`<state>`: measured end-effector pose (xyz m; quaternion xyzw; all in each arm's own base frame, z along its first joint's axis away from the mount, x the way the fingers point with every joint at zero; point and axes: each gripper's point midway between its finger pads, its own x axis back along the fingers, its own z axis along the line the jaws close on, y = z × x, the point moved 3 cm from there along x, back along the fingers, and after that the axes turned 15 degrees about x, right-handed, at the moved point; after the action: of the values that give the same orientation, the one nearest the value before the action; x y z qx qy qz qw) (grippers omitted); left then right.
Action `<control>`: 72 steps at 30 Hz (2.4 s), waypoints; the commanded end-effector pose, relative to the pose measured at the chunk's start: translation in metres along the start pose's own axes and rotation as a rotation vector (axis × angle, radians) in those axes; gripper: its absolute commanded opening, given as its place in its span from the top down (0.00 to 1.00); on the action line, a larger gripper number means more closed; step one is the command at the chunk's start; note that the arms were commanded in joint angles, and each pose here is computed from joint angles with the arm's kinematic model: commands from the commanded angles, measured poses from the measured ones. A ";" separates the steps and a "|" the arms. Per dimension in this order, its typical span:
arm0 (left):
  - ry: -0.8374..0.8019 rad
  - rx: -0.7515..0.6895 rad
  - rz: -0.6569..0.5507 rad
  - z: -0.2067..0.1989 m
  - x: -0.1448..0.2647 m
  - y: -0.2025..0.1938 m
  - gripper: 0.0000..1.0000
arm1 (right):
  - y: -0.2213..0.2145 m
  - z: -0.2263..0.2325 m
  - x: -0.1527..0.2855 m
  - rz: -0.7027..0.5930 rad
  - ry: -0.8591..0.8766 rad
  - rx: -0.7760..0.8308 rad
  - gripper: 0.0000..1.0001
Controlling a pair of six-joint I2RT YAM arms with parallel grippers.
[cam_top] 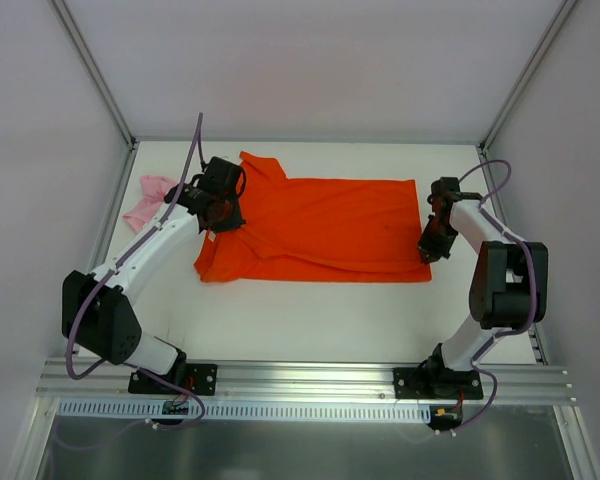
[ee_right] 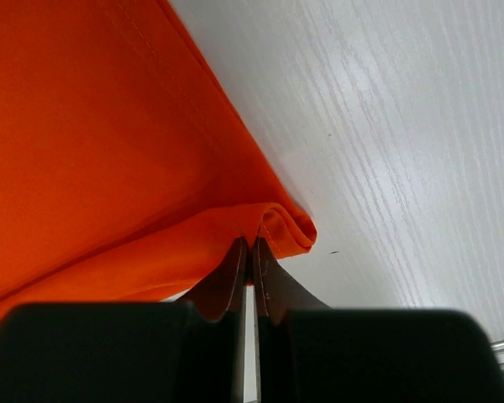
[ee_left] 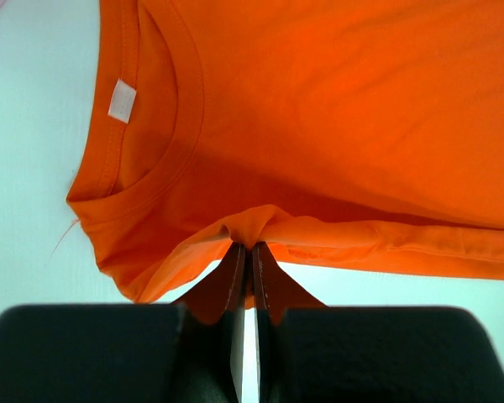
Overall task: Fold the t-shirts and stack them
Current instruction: Fold the flattened tshirt in 1/3 of the way
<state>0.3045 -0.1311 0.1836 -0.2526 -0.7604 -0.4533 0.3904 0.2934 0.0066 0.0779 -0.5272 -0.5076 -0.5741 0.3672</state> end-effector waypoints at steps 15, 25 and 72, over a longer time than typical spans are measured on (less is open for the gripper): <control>-0.032 -0.044 -0.018 -0.013 -0.015 0.021 1.00 | 0.018 0.003 -0.002 -0.012 -0.025 -0.032 0.99; -0.031 -0.063 -0.020 -0.016 -0.028 0.029 1.00 | 0.026 0.002 -0.002 -0.027 -0.039 -0.055 0.99; -0.044 -0.066 -0.047 -0.023 -0.061 0.041 1.00 | 0.033 -0.011 -0.012 -0.154 -0.039 -0.249 0.99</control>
<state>0.3694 -0.1373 0.1438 -0.2736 -0.7431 -0.4796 0.3780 0.3251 0.0021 0.0570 -0.5373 -0.4719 -0.6364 0.2893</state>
